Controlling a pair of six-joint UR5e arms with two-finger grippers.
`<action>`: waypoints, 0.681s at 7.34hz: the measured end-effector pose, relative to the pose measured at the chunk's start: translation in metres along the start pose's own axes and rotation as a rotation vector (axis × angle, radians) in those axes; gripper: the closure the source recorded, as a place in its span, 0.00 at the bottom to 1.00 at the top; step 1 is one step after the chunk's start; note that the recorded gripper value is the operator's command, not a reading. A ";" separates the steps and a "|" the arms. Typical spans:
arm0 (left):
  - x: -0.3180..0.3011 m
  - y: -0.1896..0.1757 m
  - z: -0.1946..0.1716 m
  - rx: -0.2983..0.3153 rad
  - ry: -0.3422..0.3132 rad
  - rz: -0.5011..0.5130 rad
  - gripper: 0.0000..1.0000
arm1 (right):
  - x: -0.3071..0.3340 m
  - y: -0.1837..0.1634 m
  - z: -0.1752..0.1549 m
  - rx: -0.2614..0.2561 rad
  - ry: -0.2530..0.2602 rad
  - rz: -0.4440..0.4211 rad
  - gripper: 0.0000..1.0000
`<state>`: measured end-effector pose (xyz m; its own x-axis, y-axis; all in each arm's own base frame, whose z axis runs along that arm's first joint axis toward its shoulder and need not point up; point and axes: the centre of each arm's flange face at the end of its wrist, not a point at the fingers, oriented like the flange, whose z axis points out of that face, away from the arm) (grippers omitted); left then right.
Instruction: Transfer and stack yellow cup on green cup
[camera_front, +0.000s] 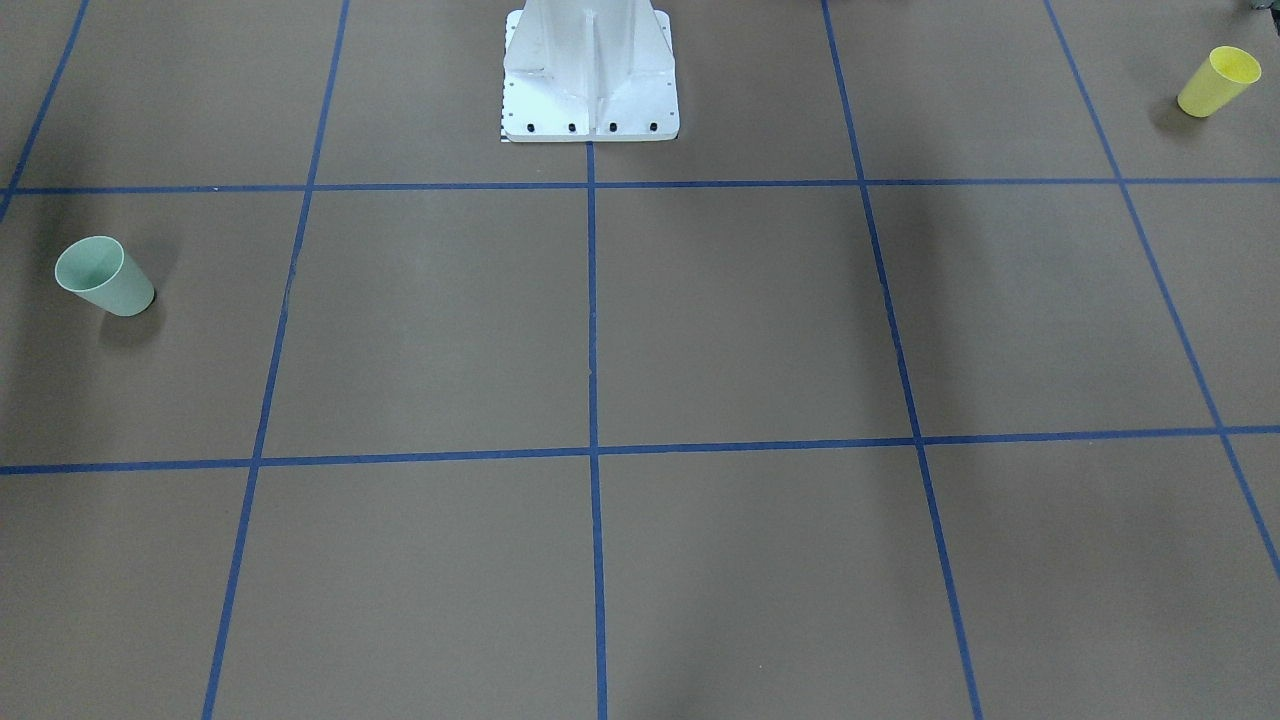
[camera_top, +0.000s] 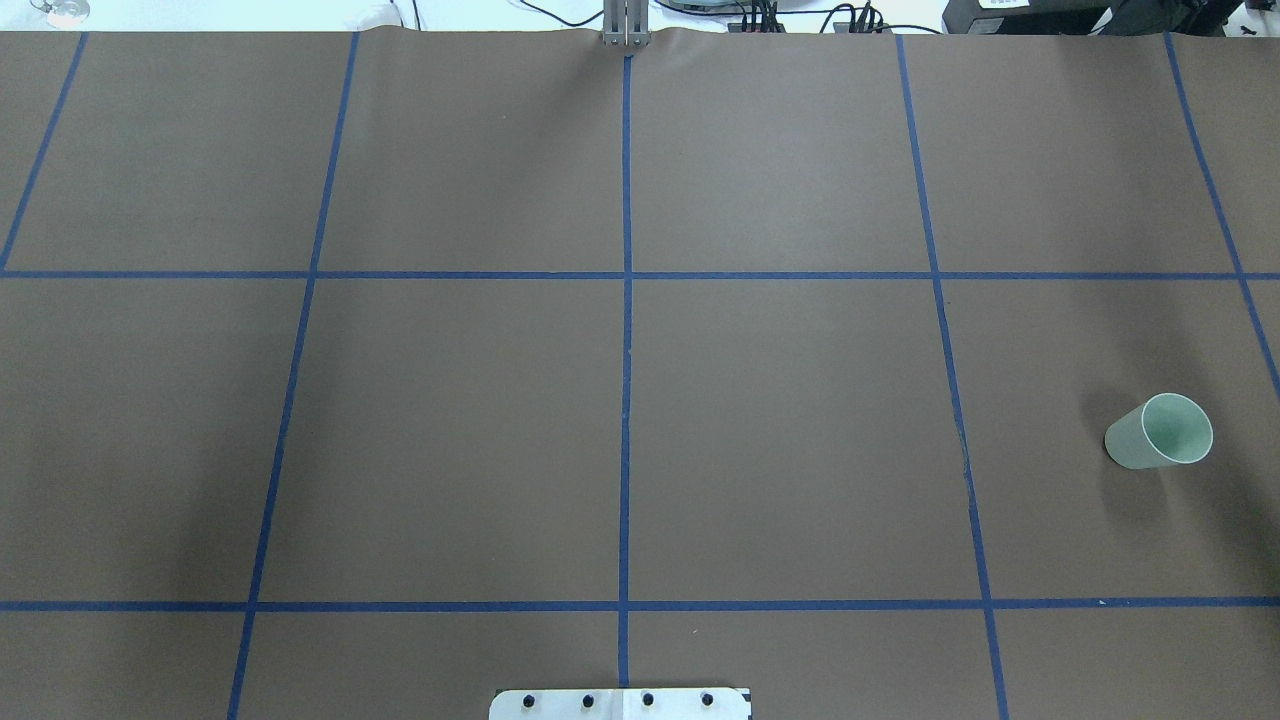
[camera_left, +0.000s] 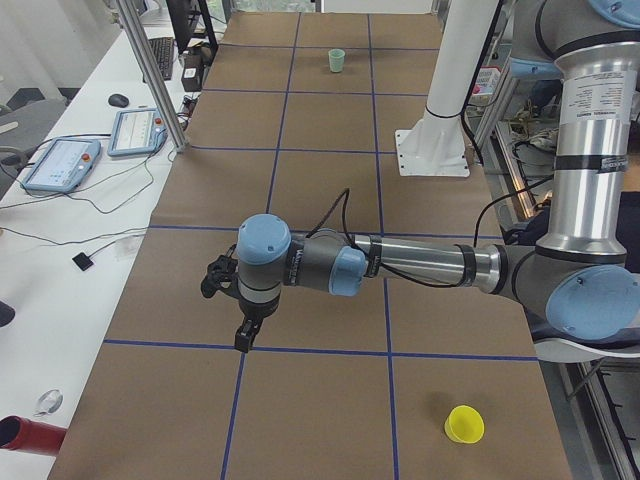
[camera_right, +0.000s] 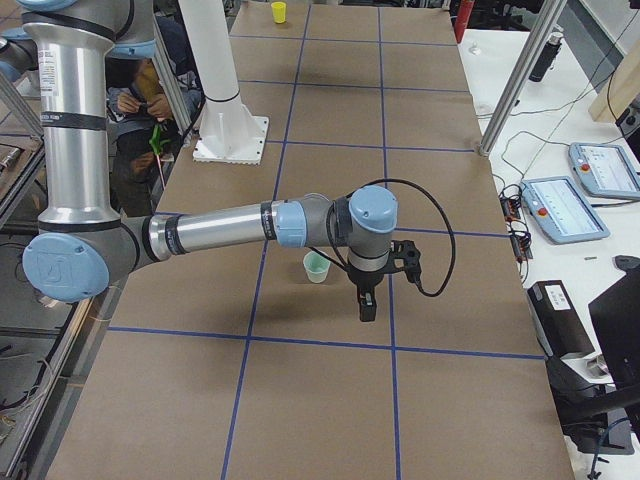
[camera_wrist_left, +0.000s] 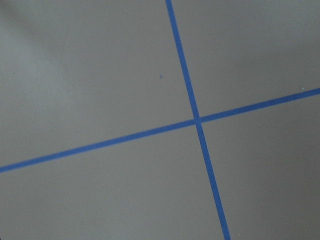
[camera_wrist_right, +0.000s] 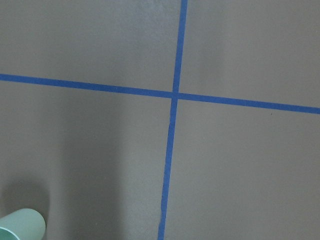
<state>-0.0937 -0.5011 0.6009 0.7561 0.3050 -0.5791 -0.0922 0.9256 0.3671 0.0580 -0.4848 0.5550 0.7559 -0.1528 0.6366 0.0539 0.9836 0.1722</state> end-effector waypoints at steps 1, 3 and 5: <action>0.003 -0.006 -0.005 0.042 -0.005 0.034 0.00 | -0.005 -0.001 -0.006 0.030 0.002 -0.026 0.00; 0.003 -0.012 -0.005 0.078 -0.008 0.048 0.00 | -0.010 -0.004 -0.013 0.069 0.004 -0.062 0.00; 0.005 -0.019 -0.009 0.123 -0.015 0.073 0.00 | -0.013 -0.007 -0.016 0.108 0.002 -0.092 0.00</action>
<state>-0.0939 -0.5147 0.5842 0.7597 0.3660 -0.5375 -0.0673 0.8664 0.4948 0.0582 -0.4877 0.5331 0.7519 -0.2422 0.6132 0.0530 0.9493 0.3099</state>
